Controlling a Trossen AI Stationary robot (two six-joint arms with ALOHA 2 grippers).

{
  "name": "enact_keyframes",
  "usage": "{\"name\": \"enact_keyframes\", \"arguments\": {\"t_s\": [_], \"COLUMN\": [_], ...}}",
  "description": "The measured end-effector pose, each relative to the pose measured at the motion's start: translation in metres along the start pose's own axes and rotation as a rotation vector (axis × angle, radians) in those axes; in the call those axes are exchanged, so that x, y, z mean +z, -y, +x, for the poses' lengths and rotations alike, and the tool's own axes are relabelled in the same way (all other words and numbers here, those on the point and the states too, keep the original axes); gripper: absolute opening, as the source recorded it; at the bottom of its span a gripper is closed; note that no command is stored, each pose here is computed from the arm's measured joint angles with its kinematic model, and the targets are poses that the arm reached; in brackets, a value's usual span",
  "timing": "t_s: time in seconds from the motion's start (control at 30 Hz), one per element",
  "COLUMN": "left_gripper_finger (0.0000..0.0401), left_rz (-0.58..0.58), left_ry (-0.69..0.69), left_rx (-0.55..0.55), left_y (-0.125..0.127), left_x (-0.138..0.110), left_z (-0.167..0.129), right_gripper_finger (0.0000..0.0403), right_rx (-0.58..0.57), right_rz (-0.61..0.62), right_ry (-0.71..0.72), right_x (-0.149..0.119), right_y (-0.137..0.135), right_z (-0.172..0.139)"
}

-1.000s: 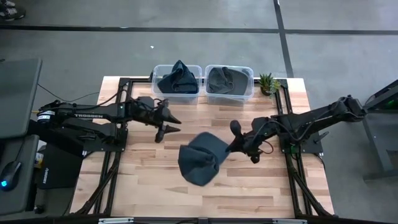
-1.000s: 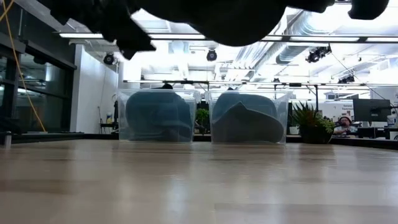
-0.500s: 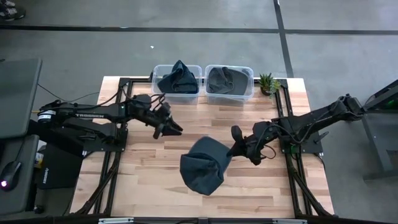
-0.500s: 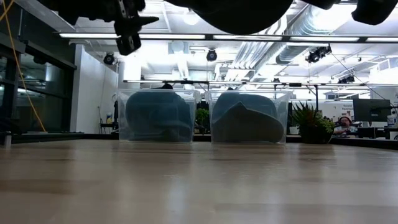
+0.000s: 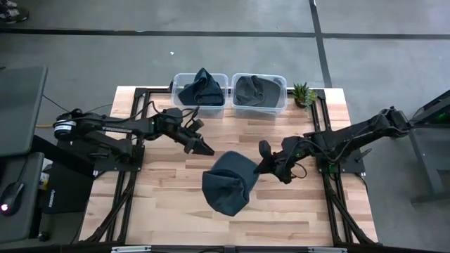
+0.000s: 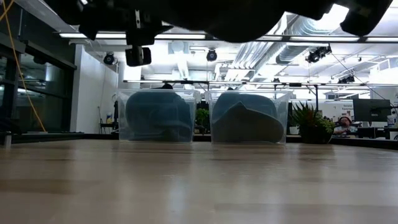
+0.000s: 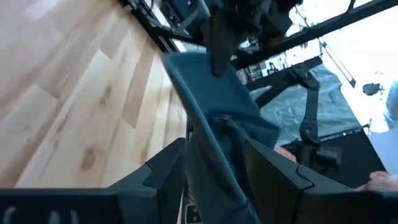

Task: Pick and place caps into container
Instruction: Put the dark blue cap into the left transparent container

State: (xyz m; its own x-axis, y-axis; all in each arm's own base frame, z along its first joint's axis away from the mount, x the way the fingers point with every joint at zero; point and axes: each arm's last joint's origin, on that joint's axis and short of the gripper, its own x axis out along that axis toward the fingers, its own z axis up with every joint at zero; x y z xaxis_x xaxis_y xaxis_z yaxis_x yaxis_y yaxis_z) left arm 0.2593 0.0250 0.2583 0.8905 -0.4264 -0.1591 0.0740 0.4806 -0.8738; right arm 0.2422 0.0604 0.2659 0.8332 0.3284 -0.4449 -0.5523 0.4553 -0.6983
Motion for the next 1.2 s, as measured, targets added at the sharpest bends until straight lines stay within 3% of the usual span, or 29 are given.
{"name": "enact_keyframes", "arguments": {"t_s": [0.33, 0.5, 1.2], "left_gripper_finger": [0.0162, 0.0162, 0.0162], "left_rz": [-0.064, -0.128, -0.089], "left_ry": [-0.047, -0.054, -0.058], "left_rx": [0.021, 0.134, 0.163], "left_y": [-0.009, -0.019, -0.021], "left_x": [0.001, -0.005, -0.006], "left_z": [-0.001, -0.002, -0.002], "right_gripper_finger": [0.0001, 0.0001, 0.0001], "right_rx": [0.002, -0.012, -0.040], "right_rz": [-0.007, 0.001, 0.008], "right_ry": [-0.046, -0.053, -0.038], "right_x": [-0.007, -0.010, -0.031], "right_y": [-0.003, 0.000, 0.012], "right_z": [0.018, 0.018, 0.031]}}
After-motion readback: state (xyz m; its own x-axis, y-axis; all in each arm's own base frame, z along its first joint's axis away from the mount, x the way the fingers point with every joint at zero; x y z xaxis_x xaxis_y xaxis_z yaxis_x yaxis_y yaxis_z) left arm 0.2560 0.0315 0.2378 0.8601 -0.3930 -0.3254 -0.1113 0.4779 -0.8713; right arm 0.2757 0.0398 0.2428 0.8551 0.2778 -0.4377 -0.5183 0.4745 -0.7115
